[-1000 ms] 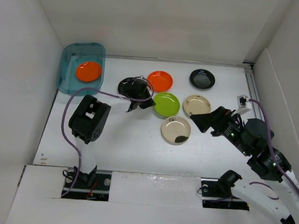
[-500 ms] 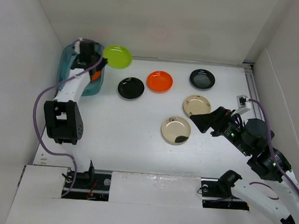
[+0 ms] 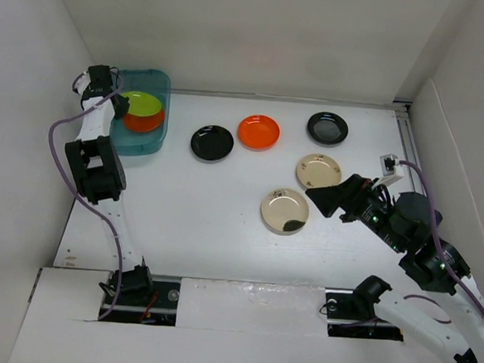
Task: Place the plates into the plastic bin on the countertop
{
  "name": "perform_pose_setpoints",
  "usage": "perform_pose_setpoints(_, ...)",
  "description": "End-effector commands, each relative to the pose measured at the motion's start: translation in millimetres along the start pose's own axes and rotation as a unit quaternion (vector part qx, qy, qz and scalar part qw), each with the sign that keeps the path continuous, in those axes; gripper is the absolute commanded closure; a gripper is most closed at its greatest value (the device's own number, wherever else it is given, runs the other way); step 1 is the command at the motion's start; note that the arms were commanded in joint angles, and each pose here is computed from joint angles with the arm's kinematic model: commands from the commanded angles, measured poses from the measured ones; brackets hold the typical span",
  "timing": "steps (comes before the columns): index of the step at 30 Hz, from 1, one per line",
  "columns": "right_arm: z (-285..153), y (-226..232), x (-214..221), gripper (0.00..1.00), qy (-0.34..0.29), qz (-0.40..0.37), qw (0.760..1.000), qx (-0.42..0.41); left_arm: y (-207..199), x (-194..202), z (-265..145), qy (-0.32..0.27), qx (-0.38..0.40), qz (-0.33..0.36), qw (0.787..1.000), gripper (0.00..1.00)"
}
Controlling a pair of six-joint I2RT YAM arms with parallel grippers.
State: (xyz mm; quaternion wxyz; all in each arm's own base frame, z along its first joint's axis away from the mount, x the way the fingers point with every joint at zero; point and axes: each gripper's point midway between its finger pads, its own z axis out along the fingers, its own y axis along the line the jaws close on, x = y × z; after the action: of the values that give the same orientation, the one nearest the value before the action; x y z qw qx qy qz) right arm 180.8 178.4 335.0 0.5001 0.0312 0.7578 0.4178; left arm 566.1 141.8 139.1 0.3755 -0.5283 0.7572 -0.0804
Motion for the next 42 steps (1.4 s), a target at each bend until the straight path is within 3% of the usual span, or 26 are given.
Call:
perform_pose_setpoints(1,-1.2,13.1,-9.9,0.0,-0.019,-0.011,0.999,-0.03,-4.1,-8.9,-8.5,-0.004,-0.007,0.013,1.0,1.0)
perform_pose_setpoints(7,-1.2,13.1,-9.9,0.0,-0.019,-0.011,0.999,-0.03,-11.7,-16.2,8.6,-0.017,0.001,0.024,1.0,1.0)
perform_pose_setpoints(9,-1.3,11.5,-8.3,0.0,-0.016,-0.011,0.999,-0.027,-6.5,-18.9,11.4,-0.013,-0.009,0.022,1.0,0.94)
perform_pose_setpoints(11,-1.3,11.5,-8.2,0.0,-0.015,-0.011,0.999,-0.027,-8.3,-18.1,6.6,-0.009,-0.004,0.021,1.0,0.75)
perform_pose_setpoints(12,-1.3,11.5,-8.2,0.0,-0.015,-0.011,0.999,-0.027,-6.3,-16.9,3.0,-0.008,-0.006,0.022,1.0,0.42)
perform_pose_setpoints(13,-1.3,11.5,-8.2,0.0,-0.015,-0.011,0.999,-0.027,-19.1,-28.5,-12.1,-0.028,0.018,0.019,0.999,0.27)
perform_pose_setpoints(16,1.0,13.5,-7.4,0.0,-0.012,-0.006,0.999,-0.03,-26.9,-37.8,-38.5,-0.048,0.042,0.021,0.998,0.0)
perform_pose_setpoints(19,3.4,12.3,-6.0,0.0,-0.009,-0.007,1.0,-0.027,-36.8,-33.1,-59.9,-0.047,0.067,0.043,0.996,0.0)
perform_pose_setpoints(23,6.5,12.5,-6.0,0.0,-0.008,-0.007,1.0,-0.027,-82.3,-18.9,-132.9,-0.067,0.153,0.083,0.982,0.0)
perform_pose_setpoints(26,6.9,10.1,-15.4,0.0,-0.025,-0.006,1.0,-0.011,-99.3,57.3,-164.6,-0.01,0.203,0.135,0.97,0.0)
perform_pose_setpoints(27,7.2,8.5,-16.8,0.0,-0.029,-0.006,1.0,-0.006,-115.0,67.6,-199.2,-0.02,0.251,0.142,0.957,0.0)
perform_pose_setpoints(28,5.6,7.5,-21.4,0.0,-0.037,-0.005,0.999,0.001,-100.3,131.0,-197.1,0.028,0.252,0.173,0.952,0.0)
perform_pose_setpoints(30,0.4,8.9,-26.1,0.0,-0.044,-0.009,0.999,0.001,-109.9,183.0,-229.5,0.054,0.323,0.197,0.924,0.0)
perform_pose_setpoints(31,-2.1,10.5,-28.0,0.0,-0.044,-0.009,0.999,0.001,-108.4,238.3,-245.2,0.099,0.345,0.229,0.905,0.0)
perform_pose_setpoints(33,-4.6,11.4,-29.7,0.0,-0.043,-0.014,0.999,0.002,-83.3,294.8,-242.7,0.145,0.336,0.269,0.891,0.0)
perform_pose_setpoints(35,-7.1,10.7,-29.0,0.0,-0.039,-0.015,0.999,0.006,-61.5,360.6,-253.4,0.206,0.364,0.317,0.851,0.0)
perform_pose_setpoints(38,-14.9,13.3,-32.8,0.0,-0.045,-0.019,0.999,0.0,-30.7,410.0,-254.3,0.239,0.382,0.356,0.819,0.0)
perform_pose_setpoints(42,-20.6,9.8,-29.3,0.0,-0.043,-0.019,0.999,0.002,5.1,436.2,-247.4,0.289,0.394,0.361,0.794,0.0)
